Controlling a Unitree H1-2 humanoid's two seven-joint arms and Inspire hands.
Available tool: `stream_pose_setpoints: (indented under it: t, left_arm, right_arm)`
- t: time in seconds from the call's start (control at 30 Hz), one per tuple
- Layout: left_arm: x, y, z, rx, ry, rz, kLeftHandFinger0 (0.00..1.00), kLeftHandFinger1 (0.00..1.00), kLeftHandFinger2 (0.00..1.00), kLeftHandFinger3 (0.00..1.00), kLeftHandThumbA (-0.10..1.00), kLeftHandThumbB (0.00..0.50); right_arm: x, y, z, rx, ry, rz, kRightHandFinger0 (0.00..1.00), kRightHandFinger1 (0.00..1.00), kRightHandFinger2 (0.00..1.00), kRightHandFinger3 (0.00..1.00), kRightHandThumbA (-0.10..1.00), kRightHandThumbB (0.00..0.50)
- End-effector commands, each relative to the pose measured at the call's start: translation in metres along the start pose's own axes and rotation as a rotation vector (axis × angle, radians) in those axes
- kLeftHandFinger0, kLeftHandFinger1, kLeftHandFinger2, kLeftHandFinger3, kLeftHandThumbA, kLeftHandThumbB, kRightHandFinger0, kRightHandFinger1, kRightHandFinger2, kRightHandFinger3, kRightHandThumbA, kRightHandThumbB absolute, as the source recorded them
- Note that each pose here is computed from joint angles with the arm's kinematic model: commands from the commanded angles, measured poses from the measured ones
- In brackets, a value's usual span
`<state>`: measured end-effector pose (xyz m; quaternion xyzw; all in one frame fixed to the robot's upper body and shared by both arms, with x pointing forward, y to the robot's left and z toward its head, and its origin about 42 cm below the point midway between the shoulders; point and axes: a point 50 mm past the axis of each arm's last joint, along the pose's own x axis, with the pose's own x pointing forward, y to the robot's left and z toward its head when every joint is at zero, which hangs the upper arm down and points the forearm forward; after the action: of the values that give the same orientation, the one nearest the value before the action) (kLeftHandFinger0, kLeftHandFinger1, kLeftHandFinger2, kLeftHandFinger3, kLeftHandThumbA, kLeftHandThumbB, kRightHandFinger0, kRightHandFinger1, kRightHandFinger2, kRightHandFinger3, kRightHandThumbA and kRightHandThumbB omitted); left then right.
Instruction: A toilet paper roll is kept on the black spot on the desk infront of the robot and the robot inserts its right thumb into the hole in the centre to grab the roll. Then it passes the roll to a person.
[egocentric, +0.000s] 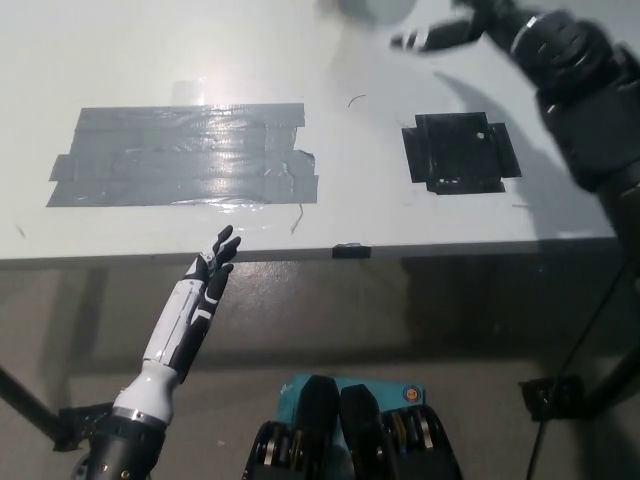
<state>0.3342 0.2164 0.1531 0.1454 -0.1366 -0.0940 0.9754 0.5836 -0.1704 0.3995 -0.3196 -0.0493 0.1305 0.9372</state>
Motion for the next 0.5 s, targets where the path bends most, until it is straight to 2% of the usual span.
stream_pose_setpoints:
  t: [0.0, 0.07, 0.17, 0.3, 0.33, 0.43, 0.47]
  left_arm:
    - [0.008, 0.004, 0.01, 0.008, -0.047, -0.003, 1.0, 1.0, 1.0, 1.0, 1.0, 0.196]
    - [0.008, 0.004, 0.011, 0.007, -0.055, -0.003, 1.0, 1.0, 1.0, 1.0, 1.0, 0.189]
    - [0.01, 0.005, 0.011, 0.017, -0.059, -0.004, 1.0, 1.0, 1.0, 1.0, 1.0, 0.192]
    - [0.01, 0.006, 0.008, 0.009, -0.057, 0.005, 1.0, 1.0, 1.0, 1.0, 1.0, 0.187]
    - [0.01, 0.006, 0.008, 0.007, -0.055, 0.007, 1.0, 1.0, 1.0, 1.0, 1.0, 0.188]
    - [0.008, 0.006, 0.004, -0.011, -0.04, 0.018, 1.0, 1.0, 1.0, 1.0, 1.0, 0.195]
    - [0.007, 0.006, 0.003, -0.011, -0.036, 0.022, 1.0, 1.0, 1.0, 1.0, 1.0, 0.194]
  right_arm:
    - [-0.02, -0.066, 0.042, 0.106, -0.15, -0.192, 1.0, 1.0, 1.0, 1.0, 0.8, 0.5]
    - [-0.039, -0.082, 0.049, 0.148, -0.223, -0.219, 1.0, 1.0, 1.0, 1.0, 0.79, 0.497]
    - [-0.085, -0.085, 0.057, 0.13, -0.313, -0.228, 1.0, 1.0, 1.0, 1.0, 0.84, 0.5]
    - [-0.149, -0.057, 0.059, 0.082, -0.452, -0.177, 1.0, 1.0, 1.0, 1.0, 0.92, 0.5]
    - [-0.167, -0.046, 0.056, 0.041, -0.486, -0.167, 1.0, 1.0, 1.0, 1.0, 0.97, 0.477]
    - [-0.218, -0.009, 0.043, 0.009, -0.561, -0.136, 1.0, 1.0, 1.0, 1.0, 1.0, 0.47]
    - [-0.232, 0.001, 0.037, 0.035, -0.579, -0.113, 1.0, 1.0, 1.0, 1.0, 1.0, 0.451]
